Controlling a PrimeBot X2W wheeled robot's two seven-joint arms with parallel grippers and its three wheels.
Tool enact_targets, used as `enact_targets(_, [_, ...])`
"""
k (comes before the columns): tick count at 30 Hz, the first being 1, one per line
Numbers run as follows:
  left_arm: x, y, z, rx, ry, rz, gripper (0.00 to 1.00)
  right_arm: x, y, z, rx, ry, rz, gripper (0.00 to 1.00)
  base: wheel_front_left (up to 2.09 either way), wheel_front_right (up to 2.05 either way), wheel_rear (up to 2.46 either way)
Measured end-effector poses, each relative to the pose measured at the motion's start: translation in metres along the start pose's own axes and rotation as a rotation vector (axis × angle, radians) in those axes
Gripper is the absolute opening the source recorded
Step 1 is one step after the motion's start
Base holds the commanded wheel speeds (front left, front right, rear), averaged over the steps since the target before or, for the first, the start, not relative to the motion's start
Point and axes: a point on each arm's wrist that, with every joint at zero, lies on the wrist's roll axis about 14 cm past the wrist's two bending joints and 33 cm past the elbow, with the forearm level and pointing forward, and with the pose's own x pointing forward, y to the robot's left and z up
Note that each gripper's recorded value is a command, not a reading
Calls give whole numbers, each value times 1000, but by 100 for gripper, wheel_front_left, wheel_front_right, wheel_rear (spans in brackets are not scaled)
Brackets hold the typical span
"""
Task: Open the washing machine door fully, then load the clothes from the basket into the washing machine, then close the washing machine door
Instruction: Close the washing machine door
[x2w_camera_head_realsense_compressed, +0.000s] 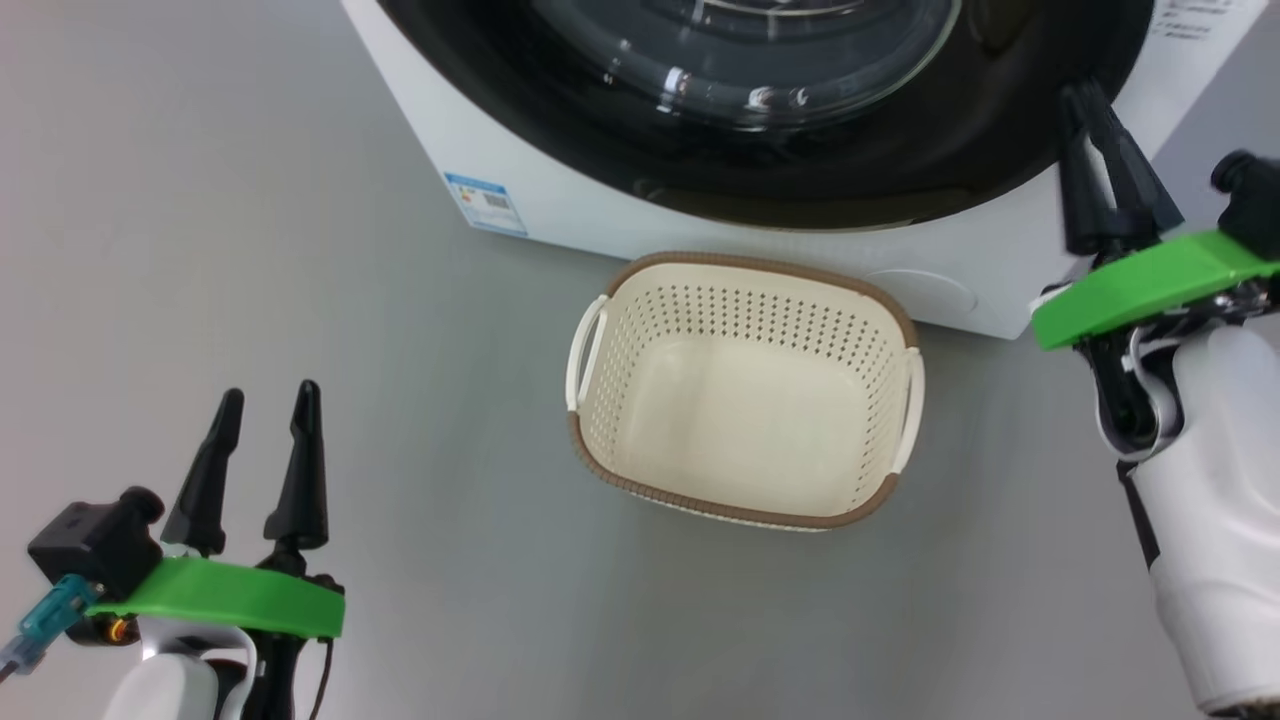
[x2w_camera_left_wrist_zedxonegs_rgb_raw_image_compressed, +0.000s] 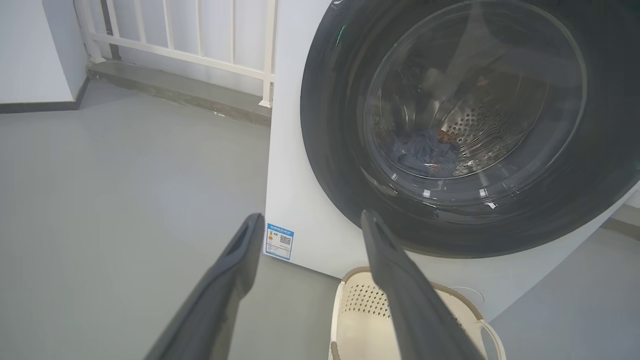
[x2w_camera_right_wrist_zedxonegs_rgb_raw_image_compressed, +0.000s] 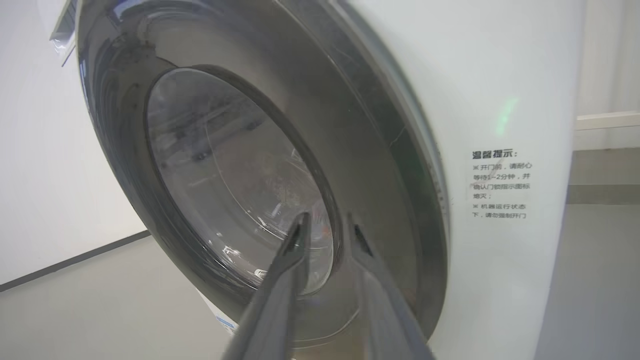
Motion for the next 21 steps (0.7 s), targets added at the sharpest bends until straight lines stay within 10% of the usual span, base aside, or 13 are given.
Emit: enact_targets(21, [-7, -48, 3, -11, -22, -157, 100, -119, -6, 48, -13, -63, -79, 100, 0, 0, 0])
